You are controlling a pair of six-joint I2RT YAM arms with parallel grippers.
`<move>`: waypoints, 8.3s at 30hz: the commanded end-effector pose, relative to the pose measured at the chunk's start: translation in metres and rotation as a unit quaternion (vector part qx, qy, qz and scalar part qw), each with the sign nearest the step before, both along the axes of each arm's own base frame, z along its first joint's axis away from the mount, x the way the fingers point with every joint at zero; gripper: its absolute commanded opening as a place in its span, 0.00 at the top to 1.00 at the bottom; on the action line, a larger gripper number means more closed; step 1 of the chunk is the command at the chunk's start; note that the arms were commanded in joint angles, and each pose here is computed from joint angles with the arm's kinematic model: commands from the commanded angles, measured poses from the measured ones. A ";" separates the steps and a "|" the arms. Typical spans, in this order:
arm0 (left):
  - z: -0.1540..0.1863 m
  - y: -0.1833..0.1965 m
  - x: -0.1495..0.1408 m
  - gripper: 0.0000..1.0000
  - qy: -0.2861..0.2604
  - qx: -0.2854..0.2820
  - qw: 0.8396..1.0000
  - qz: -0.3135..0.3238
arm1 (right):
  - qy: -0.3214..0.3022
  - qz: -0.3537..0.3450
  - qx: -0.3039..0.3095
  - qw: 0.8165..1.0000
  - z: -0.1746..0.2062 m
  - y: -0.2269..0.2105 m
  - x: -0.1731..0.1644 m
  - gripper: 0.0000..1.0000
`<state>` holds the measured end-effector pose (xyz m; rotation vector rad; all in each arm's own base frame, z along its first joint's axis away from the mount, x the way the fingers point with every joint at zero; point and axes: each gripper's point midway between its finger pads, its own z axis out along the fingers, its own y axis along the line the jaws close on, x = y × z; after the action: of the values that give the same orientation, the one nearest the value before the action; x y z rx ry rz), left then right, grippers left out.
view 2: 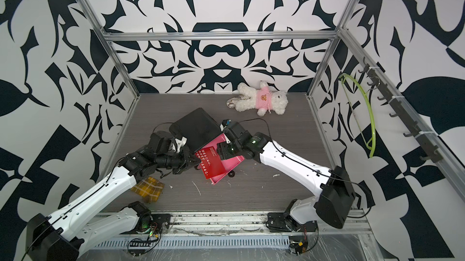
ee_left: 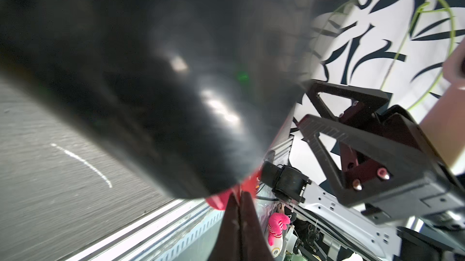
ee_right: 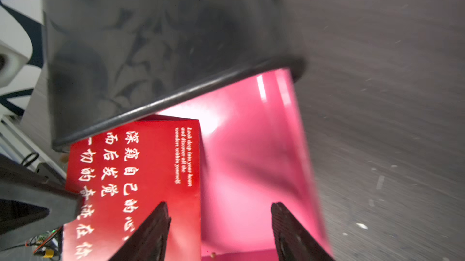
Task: Take the postcards out of the drawer
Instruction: Pick up the postcard from the drawer, then place the postcard at the center of the board, then close the drawer in the storage box.
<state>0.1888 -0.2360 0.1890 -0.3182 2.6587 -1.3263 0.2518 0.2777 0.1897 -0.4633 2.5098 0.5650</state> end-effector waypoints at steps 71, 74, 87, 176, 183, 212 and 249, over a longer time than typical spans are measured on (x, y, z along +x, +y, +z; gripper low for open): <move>0.116 0.091 0.170 0.01 -0.368 0.200 0.904 0.090 | 0.154 -0.140 0.097 0.973 -0.086 -0.136 0.160 1.00; 0.105 0.099 0.173 0.01 -0.355 0.206 0.907 0.095 | 0.180 -0.147 0.089 0.969 -0.109 -0.136 0.166 1.00; 0.084 0.112 0.179 0.01 -0.331 0.195 0.918 0.098 | 0.197 -0.202 -0.006 0.959 -0.149 -0.170 0.171 0.63; -0.040 0.072 0.192 0.21 -0.137 0.141 0.975 -0.101 | 0.029 0.046 0.023 0.998 -0.054 -0.054 -0.069 0.64; -0.041 0.072 0.193 0.21 -0.135 0.143 0.975 -0.100 | 0.030 0.067 0.018 0.997 -0.062 -0.039 -0.068 0.55; -0.046 0.069 0.191 0.21 -0.125 0.134 0.977 -0.109 | -0.035 0.103 -0.039 0.993 -0.022 -0.022 -0.040 0.72; -0.045 0.068 0.190 0.21 -0.119 0.131 0.978 -0.111 | -0.036 0.141 -0.104 0.984 -0.048 0.012 0.003 0.46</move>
<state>0.4027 -0.1697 0.1813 0.2115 2.4870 -1.0005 0.2624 0.2960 0.1420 -0.9302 2.4423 0.3548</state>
